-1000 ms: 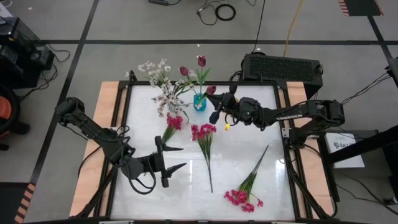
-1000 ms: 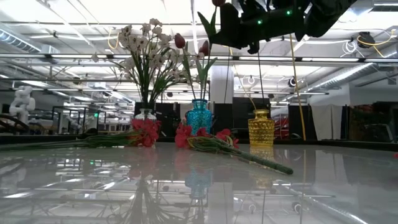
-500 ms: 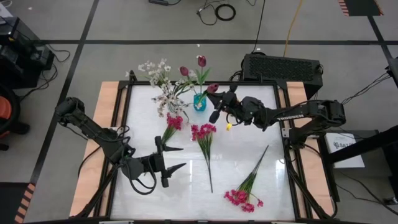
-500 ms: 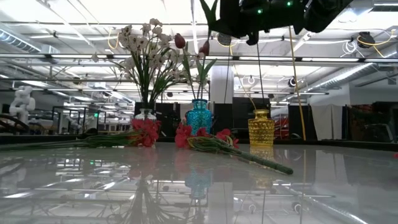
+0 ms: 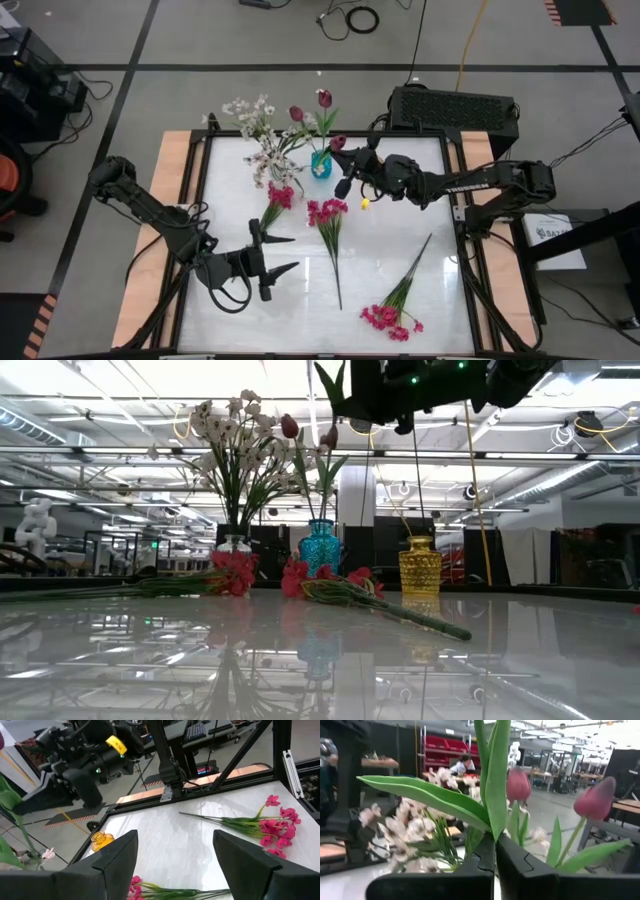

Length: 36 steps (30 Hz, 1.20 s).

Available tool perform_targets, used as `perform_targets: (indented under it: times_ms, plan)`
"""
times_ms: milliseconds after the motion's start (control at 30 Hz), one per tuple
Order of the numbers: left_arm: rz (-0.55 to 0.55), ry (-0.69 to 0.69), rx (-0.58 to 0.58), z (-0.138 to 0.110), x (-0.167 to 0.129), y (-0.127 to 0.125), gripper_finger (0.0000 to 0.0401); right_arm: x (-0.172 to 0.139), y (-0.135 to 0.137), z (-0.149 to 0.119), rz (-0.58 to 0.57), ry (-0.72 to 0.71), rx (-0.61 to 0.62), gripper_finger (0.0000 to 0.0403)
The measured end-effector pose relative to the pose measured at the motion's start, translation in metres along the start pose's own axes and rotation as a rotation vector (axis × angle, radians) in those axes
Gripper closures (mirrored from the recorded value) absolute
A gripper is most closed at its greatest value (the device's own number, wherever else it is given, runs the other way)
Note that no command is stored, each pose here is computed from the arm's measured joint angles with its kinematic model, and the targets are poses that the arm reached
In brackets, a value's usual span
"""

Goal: Sort flowers into vase by color
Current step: Put the red tulip into the blue vase

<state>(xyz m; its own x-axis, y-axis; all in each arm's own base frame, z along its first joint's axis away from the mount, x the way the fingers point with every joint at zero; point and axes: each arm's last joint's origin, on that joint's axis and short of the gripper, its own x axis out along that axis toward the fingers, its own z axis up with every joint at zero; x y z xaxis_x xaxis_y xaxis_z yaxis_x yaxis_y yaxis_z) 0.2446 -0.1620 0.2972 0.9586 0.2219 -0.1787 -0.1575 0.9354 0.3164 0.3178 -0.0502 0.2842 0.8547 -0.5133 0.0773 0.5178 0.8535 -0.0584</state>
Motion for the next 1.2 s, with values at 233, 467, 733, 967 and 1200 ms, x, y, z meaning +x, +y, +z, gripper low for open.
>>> perform_targets:
  times_ms: [233, 467, 733, 967, 1200]
  plan:
    - [0.0, 0.0, 0.0, 0.0, 0.0, 0.0, 0.0136, 0.0, 0.0, -0.001, 0.001, 0.008, -0.001, 0.0403]
    - [0.0, 0.0, -0.001, 0.0, 0.0, 0.0, 0.0136, 0.002, -0.002, -0.009, -0.005, 0.069, -0.004, 0.0403]
    - [0.0, -0.002, -0.003, 0.0, 0.0, 0.0, 0.0136, 0.002, -0.003, -0.012, -0.005, 0.098, 0.024, 0.04]
    - [0.0, -0.002, -0.003, 0.0, 0.0, 0.0, 0.0136, 0.002, -0.002, -0.015, 0.001, 0.13, 0.017, 0.0344]
    - [0.0, -0.001, -0.002, 0.0, 0.0, 0.0, 0.0136, -0.007, -0.006, -0.016, -0.006, 0.234, 0.044, 0.0246]
